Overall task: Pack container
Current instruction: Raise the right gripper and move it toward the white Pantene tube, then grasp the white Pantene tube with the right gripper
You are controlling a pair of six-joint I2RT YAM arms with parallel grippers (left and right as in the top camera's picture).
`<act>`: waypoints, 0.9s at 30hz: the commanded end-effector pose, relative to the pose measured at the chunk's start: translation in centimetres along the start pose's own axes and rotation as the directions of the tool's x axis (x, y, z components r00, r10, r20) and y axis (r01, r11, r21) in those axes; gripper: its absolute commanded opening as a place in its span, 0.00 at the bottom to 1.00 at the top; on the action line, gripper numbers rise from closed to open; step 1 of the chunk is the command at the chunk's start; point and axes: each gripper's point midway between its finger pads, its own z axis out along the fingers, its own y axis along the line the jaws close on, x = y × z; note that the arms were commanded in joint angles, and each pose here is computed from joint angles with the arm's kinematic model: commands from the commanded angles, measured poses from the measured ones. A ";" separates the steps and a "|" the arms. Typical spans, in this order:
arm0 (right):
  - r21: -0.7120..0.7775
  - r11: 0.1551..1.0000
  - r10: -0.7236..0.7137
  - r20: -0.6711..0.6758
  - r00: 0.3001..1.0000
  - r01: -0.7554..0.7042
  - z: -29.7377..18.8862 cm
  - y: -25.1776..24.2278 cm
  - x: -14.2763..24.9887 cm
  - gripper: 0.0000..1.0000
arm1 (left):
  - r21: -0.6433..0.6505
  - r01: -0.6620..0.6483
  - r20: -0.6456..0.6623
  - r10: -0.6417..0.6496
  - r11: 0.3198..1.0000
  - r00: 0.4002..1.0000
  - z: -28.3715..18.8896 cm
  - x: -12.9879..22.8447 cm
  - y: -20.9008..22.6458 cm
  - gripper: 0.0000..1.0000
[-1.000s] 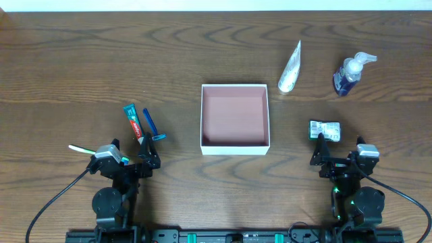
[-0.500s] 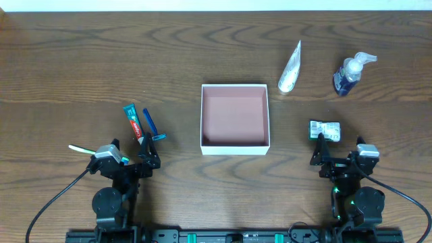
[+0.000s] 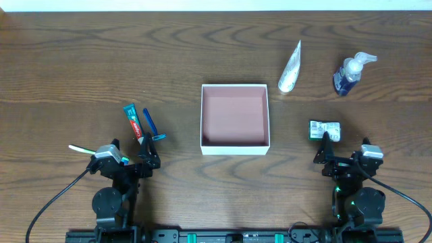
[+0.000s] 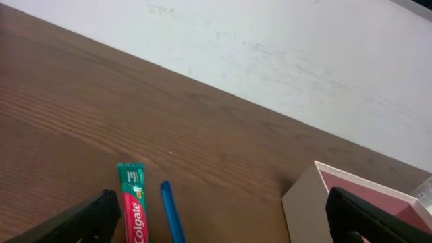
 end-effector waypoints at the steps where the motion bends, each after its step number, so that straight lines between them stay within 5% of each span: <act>1: 0.029 0.999 -0.022 0.004 1.000 0.022 0.0 -0.5 0.1 0.99 | -0.021 -0.021 -0.033 0.020 1.000 0.999 0.2 1.4 0.8 0.98; 5: 0.026 0.999 0.029 0.107 0.994 -0.032 -0.1 -0.4 -2.3 0.99 | -0.021 -0.021 -0.033 0.020 1.000 0.999 0.2 1.4 0.8 0.98; 11: -0.239 0.971 0.040 0.150 0.988 -0.003 -0.8 4.3 -3.9 0.99 | -0.021 -0.021 -0.033 0.020 1.000 0.999 0.2 1.4 0.8 0.98; 17: -0.255 0.967 0.027 0.095 0.995 -0.002 -0.3 5.0 -4.8 0.99 | -0.021 -0.021 -0.033 0.020 1.000 0.999 0.2 1.4 0.8 0.98; 27: -0.432 0.902 -0.076 -0.158 0.984 0.000 6.4 11.4 -13.9 0.99 | -0.021 -0.021 -0.033 0.020 1.000 0.999 0.2 1.4 0.8 0.98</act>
